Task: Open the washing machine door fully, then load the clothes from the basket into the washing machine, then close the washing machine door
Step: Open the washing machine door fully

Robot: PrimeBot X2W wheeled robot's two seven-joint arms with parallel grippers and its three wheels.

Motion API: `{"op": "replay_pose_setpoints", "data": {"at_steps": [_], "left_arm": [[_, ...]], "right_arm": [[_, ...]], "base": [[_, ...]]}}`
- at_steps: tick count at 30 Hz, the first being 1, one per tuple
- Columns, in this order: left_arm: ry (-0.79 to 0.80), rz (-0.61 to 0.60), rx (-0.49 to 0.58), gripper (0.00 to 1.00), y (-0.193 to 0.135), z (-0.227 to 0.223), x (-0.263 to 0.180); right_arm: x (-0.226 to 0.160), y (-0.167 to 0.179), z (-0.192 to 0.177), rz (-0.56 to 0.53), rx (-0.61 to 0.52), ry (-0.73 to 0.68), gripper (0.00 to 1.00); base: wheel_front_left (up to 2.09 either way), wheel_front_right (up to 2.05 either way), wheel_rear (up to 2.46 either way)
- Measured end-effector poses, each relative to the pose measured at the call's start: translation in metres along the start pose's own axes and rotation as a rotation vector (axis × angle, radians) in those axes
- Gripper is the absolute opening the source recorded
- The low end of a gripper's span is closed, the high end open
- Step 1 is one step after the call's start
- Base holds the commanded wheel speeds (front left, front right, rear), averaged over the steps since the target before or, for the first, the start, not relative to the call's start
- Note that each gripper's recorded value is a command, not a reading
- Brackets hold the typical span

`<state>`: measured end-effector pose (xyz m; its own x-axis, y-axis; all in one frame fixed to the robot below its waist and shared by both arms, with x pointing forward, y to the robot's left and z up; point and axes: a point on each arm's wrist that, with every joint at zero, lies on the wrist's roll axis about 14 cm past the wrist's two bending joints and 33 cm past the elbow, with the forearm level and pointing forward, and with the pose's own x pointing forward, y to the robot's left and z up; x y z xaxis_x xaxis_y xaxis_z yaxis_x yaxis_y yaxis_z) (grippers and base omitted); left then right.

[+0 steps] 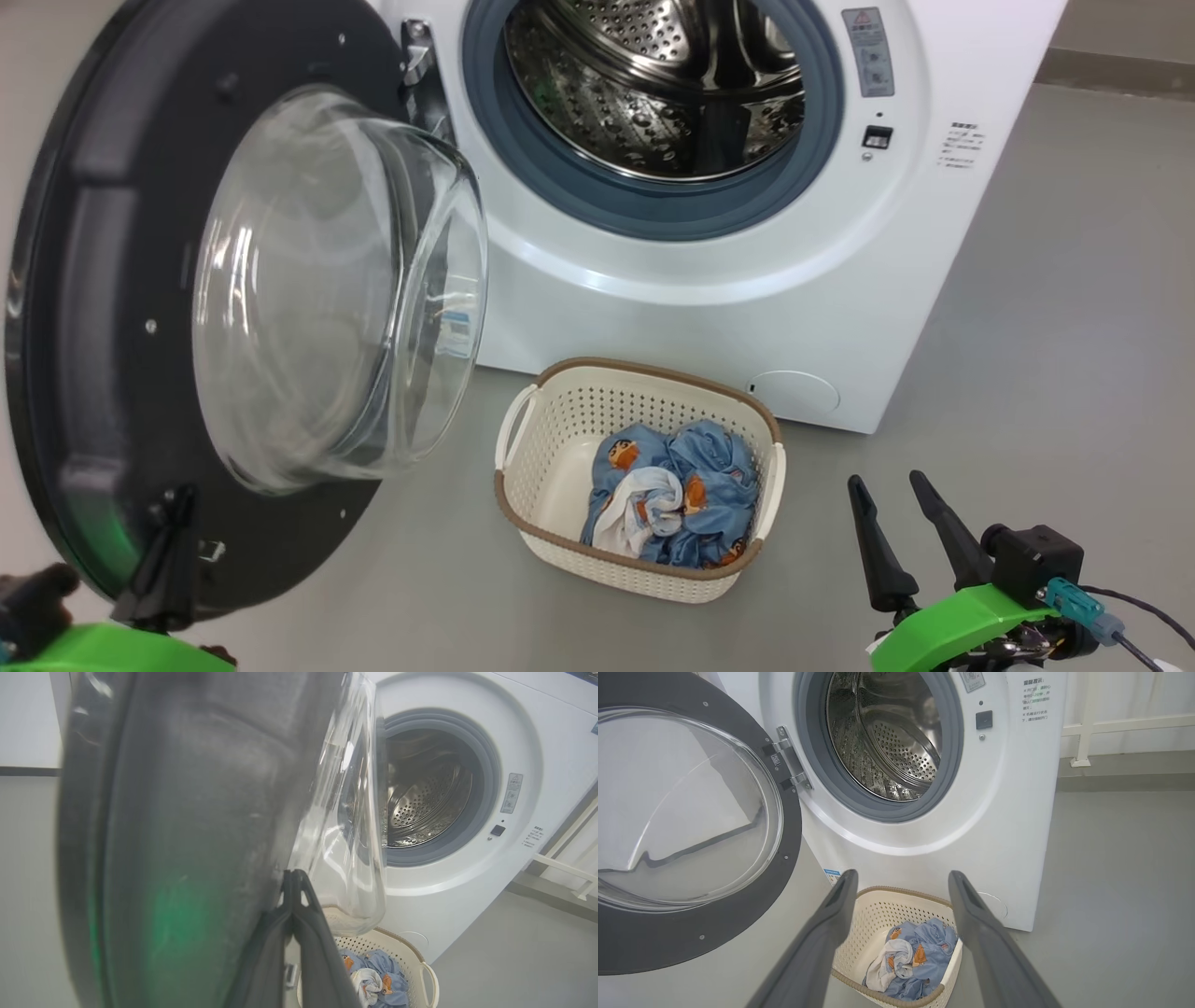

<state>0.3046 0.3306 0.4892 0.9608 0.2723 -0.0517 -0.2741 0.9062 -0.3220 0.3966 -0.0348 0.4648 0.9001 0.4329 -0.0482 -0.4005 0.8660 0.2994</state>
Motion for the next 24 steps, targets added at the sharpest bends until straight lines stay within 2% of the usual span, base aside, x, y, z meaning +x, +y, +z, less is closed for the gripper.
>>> {"op": "replay_pose_setpoints", "data": {"at_steps": [4,10,11,24], "left_arm": [[0.009,0.038,-0.006,0.0,0.018,0.004,0.004],[0.025,0.104,0.052,0.0,0.052,0.018,0.017],[0.035,0.144,0.073,0.0,0.068,0.023,0.023],[0.071,0.24,0.124,0.0,0.105,0.035,0.039]], "right_arm": [[0.009,0.005,-0.002,0.019,-0.001,0.005,1.0],[0.025,0.01,-0.007,0.044,0.004,0.016,1.0],[0.033,0.012,-0.009,0.059,0.005,0.02,1.0],[0.06,0.017,-0.018,0.094,0.016,0.035,1.0]], "base": [[0.0,0.0,0.0],[0.0,0.0,0.0],[0.0,0.0,0.0],[0.0,0.0,0.0]]}}
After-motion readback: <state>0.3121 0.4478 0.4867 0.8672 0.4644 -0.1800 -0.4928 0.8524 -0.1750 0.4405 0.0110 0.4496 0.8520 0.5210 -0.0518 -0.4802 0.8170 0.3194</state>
